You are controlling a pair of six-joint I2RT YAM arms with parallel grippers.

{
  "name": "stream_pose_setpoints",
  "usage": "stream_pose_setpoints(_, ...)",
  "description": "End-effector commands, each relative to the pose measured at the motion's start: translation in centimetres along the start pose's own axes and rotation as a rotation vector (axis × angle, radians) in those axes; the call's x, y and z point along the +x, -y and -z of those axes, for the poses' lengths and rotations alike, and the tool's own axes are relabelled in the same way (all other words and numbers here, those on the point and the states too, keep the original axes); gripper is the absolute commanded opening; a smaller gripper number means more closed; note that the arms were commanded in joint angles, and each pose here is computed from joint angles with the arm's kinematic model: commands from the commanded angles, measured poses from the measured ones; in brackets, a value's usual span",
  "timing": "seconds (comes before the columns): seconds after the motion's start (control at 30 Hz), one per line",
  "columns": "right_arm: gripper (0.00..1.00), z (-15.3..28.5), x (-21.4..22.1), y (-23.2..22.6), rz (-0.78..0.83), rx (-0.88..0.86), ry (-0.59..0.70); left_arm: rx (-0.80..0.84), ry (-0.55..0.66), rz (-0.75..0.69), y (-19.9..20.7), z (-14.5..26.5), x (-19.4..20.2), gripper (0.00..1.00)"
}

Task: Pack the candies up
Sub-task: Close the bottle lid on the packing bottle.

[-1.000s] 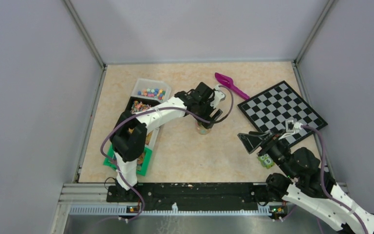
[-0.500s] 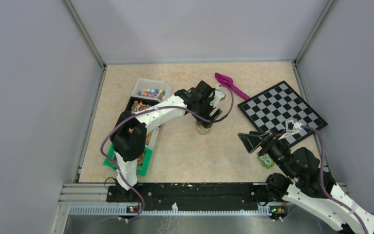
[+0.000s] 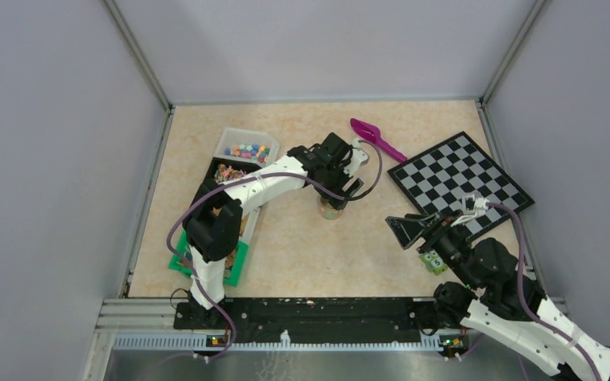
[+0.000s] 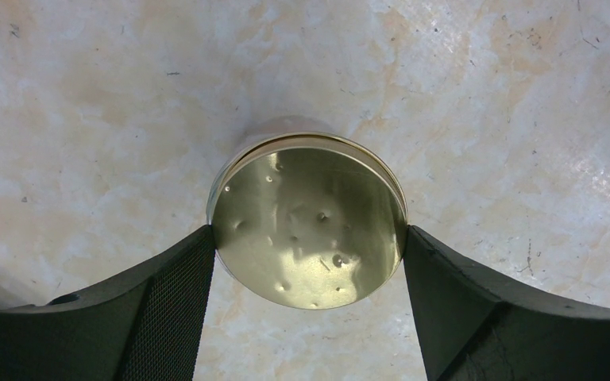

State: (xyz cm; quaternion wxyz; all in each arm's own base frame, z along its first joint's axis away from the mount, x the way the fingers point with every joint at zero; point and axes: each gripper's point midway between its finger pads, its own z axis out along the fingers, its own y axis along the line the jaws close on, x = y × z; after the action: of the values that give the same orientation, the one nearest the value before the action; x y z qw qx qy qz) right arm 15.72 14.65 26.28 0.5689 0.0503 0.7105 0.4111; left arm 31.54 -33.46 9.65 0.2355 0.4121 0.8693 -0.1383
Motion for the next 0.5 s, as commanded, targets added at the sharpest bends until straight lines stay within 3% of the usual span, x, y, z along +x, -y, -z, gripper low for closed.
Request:
stream_pose_setpoints(0.0, 0.83, 0.0, -0.5, -0.2, -0.001, -0.002, 0.012, -0.039, 0.01, 0.002, -0.4, 1.0, -0.9, 0.82)
stream_pose_setpoints(0.17, 0.83, -0.3, 0.4, -0.3, -0.006, -0.015, -0.01, -0.085, 0.048, -0.016, -0.9, 2.4, -2.0, 0.82)
stream_pose_setpoints(0.47, 0.83, -0.1, 0.0, -0.4, -0.008, -0.019, -0.005, -0.095, -0.025, -0.008, -1.0, 0.9, -0.5, 0.82)
